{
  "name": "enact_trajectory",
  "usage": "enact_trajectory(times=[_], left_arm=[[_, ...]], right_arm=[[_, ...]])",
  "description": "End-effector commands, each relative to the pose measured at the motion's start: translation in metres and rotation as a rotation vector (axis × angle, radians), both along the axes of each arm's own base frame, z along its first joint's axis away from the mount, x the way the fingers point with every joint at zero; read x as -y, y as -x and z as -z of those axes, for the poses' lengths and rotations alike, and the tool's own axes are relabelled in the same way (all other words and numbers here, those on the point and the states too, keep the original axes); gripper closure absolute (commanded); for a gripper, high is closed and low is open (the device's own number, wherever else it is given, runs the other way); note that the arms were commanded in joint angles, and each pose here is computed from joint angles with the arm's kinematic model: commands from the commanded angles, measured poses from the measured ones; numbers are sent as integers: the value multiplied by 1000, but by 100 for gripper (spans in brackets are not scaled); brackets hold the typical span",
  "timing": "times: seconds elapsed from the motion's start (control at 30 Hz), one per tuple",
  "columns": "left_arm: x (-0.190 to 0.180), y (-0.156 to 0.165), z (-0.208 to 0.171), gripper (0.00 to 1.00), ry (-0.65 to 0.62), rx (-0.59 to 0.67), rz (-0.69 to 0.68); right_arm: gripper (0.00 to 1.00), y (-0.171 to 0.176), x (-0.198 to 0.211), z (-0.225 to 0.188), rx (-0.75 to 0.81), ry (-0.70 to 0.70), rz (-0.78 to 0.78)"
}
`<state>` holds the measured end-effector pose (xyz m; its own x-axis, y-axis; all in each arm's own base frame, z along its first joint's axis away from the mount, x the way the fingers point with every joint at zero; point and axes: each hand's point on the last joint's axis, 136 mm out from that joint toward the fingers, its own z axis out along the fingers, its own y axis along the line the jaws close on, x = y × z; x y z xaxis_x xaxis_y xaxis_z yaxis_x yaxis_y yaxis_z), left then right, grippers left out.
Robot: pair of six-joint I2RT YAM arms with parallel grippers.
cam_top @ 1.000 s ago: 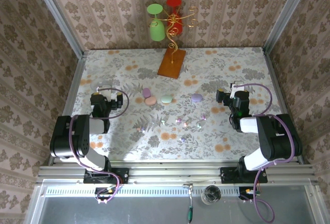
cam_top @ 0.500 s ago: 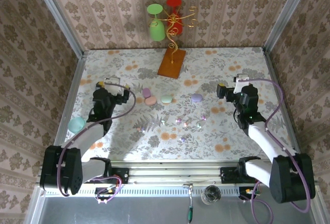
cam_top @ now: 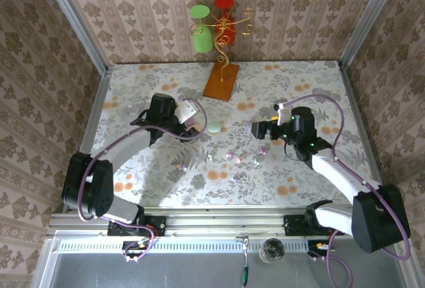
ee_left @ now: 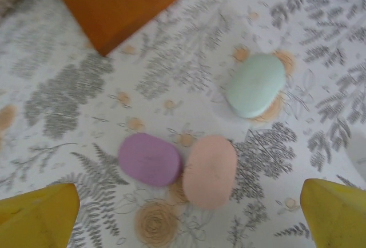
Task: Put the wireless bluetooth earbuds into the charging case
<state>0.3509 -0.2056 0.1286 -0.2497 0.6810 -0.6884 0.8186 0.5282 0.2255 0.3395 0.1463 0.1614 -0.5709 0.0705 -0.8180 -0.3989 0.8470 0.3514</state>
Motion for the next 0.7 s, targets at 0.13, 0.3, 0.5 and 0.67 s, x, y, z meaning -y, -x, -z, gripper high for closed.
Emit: enact_trajectory(times=[0.13, 0.3, 0.5, 0.67], left_arm=[[1, 26, 39, 8, -206, -253, 77], [3, 18, 60, 19, -273, -335, 46], [5, 6, 76, 21, -332, -386, 13], [8, -2, 86, 21, -358, -412, 9]], right_arm=[[0, 1, -45, 7, -52, -84, -124], [0, -2, -52, 15, -71, -87, -133], [0, -3, -54, 23, -88, -82, -133], [0, -3, -52, 27, -93, -66, -128]])
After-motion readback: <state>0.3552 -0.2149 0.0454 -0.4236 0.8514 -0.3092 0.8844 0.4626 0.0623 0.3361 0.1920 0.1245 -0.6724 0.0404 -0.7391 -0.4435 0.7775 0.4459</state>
